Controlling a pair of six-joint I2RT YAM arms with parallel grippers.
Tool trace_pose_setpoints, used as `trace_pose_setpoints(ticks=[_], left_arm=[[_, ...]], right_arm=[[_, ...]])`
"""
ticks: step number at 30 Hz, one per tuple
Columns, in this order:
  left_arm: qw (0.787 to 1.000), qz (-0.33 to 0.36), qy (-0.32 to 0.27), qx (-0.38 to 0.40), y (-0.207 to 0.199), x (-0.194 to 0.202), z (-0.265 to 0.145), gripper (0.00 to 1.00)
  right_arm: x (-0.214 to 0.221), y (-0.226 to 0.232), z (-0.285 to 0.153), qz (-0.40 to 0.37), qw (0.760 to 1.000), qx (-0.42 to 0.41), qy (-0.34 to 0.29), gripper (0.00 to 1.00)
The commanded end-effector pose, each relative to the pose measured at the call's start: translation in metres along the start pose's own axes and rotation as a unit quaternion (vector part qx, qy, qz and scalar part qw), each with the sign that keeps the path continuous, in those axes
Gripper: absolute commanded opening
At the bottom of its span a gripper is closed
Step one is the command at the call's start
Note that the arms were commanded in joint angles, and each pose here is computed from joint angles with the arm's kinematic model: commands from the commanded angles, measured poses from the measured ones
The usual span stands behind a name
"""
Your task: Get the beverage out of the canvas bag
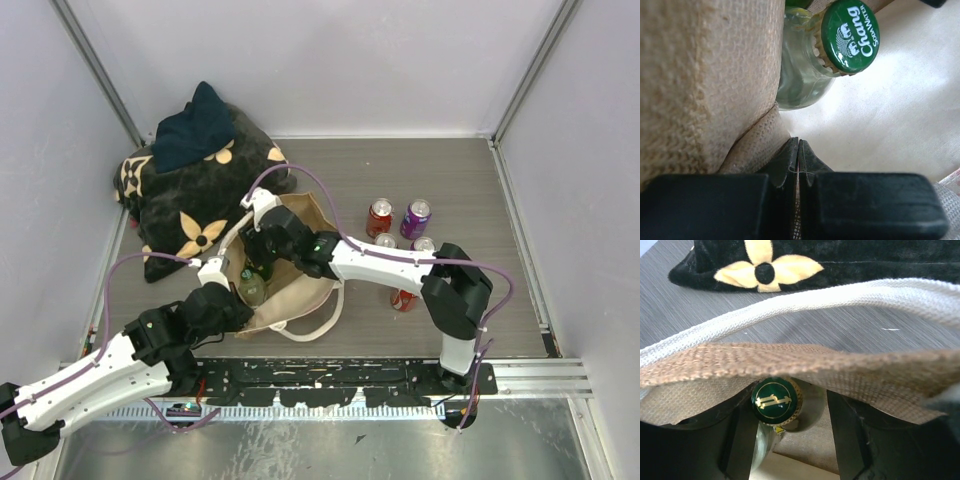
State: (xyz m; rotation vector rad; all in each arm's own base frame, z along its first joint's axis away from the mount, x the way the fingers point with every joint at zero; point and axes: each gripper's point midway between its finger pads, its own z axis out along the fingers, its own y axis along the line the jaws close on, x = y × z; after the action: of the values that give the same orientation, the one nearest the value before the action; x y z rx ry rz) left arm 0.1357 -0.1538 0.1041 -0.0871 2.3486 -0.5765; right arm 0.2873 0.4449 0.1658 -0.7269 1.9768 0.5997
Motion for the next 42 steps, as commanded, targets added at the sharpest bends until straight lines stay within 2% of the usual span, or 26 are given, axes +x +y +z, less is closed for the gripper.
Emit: trace_pose_setpoints(ticks=[1,3,5,6,9,10,14,17,27,33,42], left_arm=[[0.997,0.027,0.035,-0.064,0.035,0.023,0.003,0.1],[0.997,0.026,0.036,-0.064,0.035,0.023,0.003,0.1],[0.997,0.026,0.035,-0.065,0.035,0.022,0.003,0.1],[0.997,0.026,0.035,-0.066,0.035,0.022,0.003,0.1],[0.997,0.025,0.034,-0.066,0.035,0.022,0.003,0.1],[0.997,0.025,0.032,-0.066,0.035,0.021,0.003,0.1],[0.997,0.023,0.027,-0.067,0.035,0.019,0.003,0.1],[0.996,0.028,0.029,-0.074,0.038,0.019,0.001,0.1],[0.996,0.03,0.027,-0.078,0.038,0.018,0.003,0.11],[0.996,0.031,0.027,-0.08,0.039,0.018,0.003,0.1],[0.995,0.033,0.03,-0.085,0.039,0.019,0.004,0.11]], right_arm=[[-0.019,0.006,0.01,0.022,0.999,-0.02,-0.025,0.58],[-0.014,0.006,0.014,0.022,0.999,-0.021,-0.018,0.54],[-0.008,0.005,0.017,0.021,1.0,-0.02,-0.01,0.43],[-0.005,0.005,0.018,0.019,1.0,-0.019,-0.005,0.37],[0.001,0.002,0.017,0.015,1.0,-0.01,0.007,0.04],[0.001,-0.001,0.016,0.013,1.0,-0.004,0.009,0.01],[-0.002,-0.01,0.006,-0.023,1.0,0.019,0.005,0.0],[-0.019,-0.022,-0.006,-0.066,0.996,0.055,-0.02,0.01],[-0.113,-0.036,-0.068,-0.095,0.979,0.097,-0.149,0.01],[-0.165,-0.049,-0.133,-0.081,0.963,0.133,-0.218,0.01],[-0.193,-0.094,-0.251,-0.046,0.93,0.218,-0.292,0.01]])
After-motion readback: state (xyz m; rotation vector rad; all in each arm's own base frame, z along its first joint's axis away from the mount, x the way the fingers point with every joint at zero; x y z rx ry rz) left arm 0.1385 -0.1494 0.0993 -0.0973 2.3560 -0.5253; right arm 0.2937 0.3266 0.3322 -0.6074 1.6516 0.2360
